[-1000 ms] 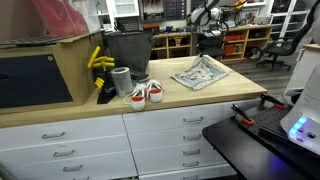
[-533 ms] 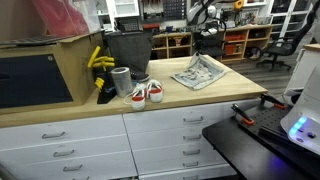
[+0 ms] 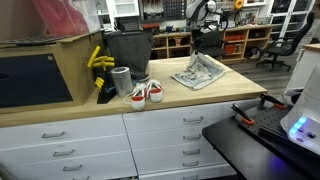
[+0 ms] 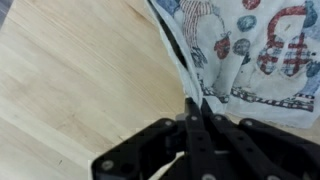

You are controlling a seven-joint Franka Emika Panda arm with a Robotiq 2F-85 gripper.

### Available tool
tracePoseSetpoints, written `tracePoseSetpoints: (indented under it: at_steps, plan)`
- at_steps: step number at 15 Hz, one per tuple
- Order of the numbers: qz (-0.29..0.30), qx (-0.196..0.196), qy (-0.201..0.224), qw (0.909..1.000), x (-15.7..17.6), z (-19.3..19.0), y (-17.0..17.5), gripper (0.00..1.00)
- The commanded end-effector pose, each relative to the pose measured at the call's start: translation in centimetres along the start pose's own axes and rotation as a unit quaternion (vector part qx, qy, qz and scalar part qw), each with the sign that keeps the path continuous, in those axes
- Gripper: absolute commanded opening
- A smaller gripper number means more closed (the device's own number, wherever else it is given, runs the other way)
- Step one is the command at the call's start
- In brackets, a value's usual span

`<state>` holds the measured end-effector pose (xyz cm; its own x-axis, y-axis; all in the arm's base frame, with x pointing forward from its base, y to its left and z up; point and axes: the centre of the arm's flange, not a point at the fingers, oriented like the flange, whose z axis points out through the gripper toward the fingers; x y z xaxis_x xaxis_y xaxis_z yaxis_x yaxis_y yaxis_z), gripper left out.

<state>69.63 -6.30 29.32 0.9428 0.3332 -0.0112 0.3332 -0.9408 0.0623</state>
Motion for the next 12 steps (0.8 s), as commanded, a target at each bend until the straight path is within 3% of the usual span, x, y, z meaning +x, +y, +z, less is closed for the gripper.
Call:
tracePoseSetpoints:
  at_steps: [1,12]
  plan:
    - [-0.003,-0.013,-0.004,0.9999,-3.1,-1.6,-2.4,0.01]
    - [-0.001,-0.041,-0.021,0.9989,-5.8,-2.7,-8.2,0.01]
